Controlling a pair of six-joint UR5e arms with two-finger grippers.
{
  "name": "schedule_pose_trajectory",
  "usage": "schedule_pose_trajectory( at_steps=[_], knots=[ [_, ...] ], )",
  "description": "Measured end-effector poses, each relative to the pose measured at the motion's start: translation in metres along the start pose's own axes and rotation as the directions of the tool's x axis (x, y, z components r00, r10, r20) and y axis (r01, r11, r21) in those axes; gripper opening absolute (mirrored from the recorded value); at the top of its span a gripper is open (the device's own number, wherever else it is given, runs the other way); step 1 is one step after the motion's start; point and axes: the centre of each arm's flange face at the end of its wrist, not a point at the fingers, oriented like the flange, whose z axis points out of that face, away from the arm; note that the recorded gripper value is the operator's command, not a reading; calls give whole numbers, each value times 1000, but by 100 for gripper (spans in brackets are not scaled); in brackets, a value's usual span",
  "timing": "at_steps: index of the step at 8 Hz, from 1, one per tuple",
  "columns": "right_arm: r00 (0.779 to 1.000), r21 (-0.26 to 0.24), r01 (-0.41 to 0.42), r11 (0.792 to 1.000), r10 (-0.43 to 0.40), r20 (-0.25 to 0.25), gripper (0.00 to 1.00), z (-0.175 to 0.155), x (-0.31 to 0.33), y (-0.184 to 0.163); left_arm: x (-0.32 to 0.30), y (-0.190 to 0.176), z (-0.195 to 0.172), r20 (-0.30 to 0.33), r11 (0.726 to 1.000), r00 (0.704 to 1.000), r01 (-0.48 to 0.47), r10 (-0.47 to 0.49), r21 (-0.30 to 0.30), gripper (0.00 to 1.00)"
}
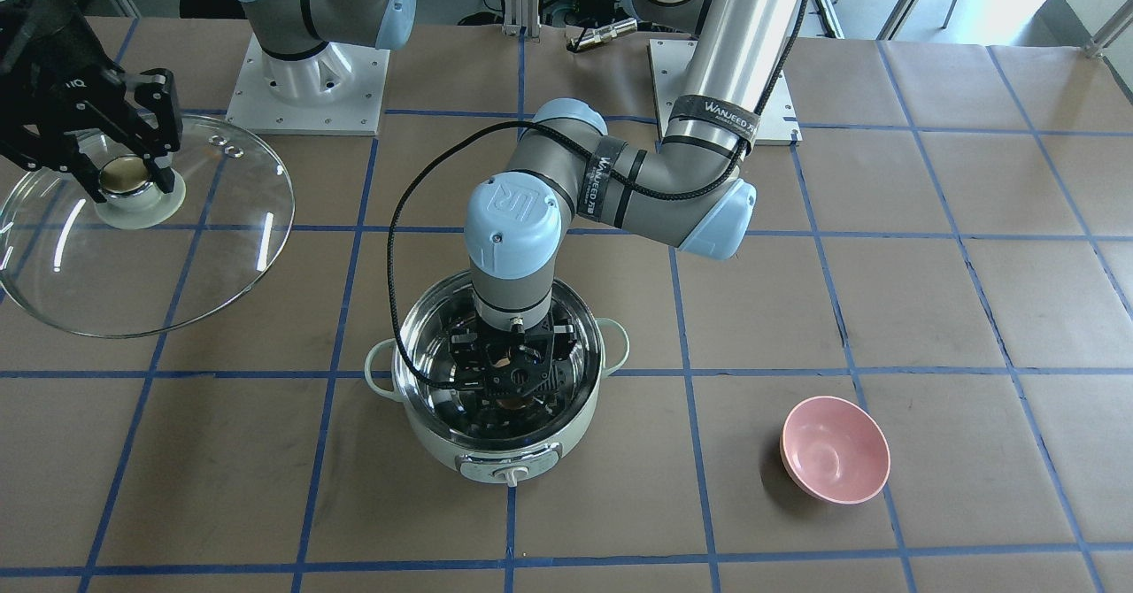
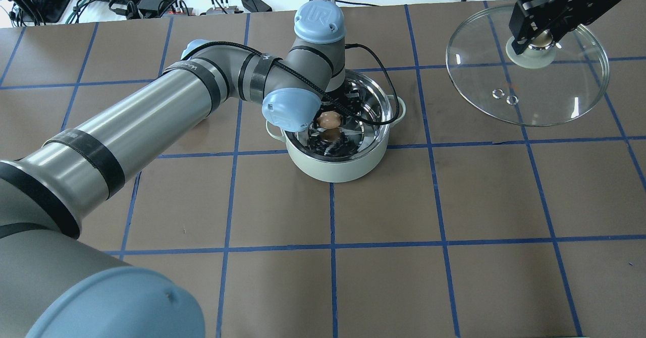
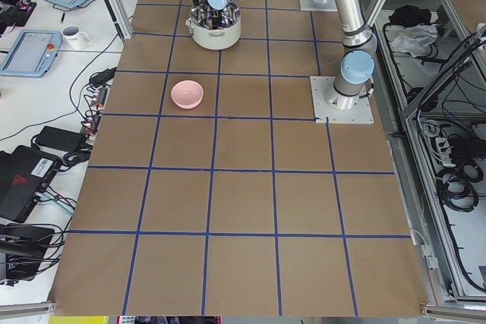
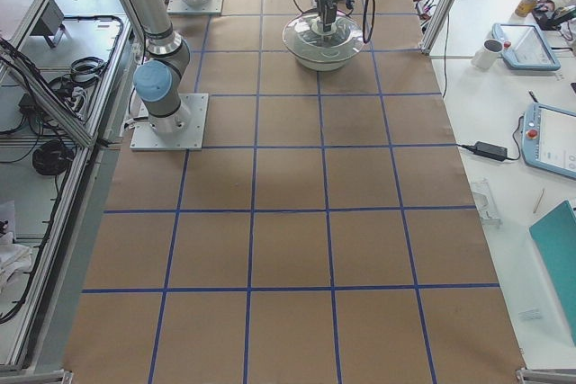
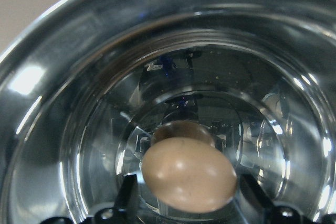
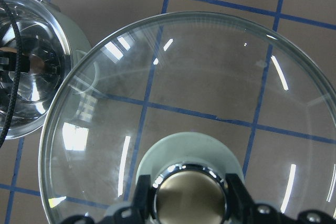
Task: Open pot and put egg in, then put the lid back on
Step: 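Carry the egg with the left gripper over the pot and lower it in, then open the left gripper and withdraw it back toward the pink bowl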
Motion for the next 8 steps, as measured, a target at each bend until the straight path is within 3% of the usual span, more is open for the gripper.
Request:
schedule_pose_trajectory(
  at_steps=[2,4,8],
  knots=[
    [1000,3,-11,1000,11,8,7,0,5,0,0,1,-10,-6,1000,1000,10,-10,12,100],
    [1000,3,-14,1000,14,10,7,0,7,1,-3,5,-44,-26,999,1000,16,-15,43,100],
    [1000,8,-23,1000,22,12,8,-1,6,2,-38,53,-174,-55,1000,998,14,-13,24,100]
  ],
)
